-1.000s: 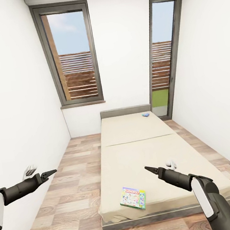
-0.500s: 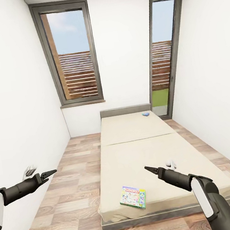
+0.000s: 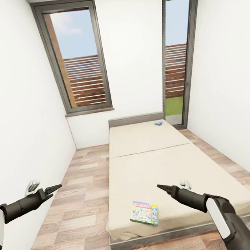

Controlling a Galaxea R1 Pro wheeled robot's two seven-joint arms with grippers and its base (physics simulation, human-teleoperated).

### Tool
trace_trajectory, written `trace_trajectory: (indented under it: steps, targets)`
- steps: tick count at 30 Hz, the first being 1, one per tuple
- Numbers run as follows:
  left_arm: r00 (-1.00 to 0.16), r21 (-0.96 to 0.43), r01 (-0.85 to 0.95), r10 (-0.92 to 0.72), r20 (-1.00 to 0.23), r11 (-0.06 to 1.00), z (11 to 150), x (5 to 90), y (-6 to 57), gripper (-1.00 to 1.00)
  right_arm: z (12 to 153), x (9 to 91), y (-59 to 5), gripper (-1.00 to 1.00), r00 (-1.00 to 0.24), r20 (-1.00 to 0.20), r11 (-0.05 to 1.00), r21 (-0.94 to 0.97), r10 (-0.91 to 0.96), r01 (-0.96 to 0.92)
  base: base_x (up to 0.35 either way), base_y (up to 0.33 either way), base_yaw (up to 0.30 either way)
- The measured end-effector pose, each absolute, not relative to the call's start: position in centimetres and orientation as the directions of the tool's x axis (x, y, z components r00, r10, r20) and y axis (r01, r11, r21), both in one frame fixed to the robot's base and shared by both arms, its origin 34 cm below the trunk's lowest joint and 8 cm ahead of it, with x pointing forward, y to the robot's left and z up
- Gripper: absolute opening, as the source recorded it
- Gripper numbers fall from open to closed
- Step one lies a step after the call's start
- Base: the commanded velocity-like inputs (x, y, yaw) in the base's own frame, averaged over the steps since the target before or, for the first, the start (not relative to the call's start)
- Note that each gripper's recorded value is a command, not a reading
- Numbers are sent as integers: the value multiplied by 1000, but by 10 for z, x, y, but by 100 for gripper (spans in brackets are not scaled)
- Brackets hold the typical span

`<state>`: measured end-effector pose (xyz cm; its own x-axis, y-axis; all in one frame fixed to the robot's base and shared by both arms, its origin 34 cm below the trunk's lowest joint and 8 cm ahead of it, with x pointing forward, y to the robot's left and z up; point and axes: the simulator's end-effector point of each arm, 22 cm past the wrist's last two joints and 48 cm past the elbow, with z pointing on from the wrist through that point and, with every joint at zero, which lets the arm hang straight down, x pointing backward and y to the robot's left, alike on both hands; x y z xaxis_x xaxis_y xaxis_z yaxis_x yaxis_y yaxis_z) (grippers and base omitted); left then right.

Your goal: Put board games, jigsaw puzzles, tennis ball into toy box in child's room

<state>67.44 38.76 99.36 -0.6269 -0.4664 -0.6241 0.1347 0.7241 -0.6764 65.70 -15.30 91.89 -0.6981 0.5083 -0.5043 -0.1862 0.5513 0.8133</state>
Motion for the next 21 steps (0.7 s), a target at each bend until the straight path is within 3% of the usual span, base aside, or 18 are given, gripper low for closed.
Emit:
trace_trajectory:
  steps: [10,21]
  targets:
    - [-627,-676,134,-466,-624,725,979,676,388,100,875,662,-162,100,-684,-258,352,936,683,-1,0,0,0]
    - [-627,-673,133,-464,-625,727,963,676,388,100,833,667,-173,100,-668,-173,338,933,724,125,0,0,0]
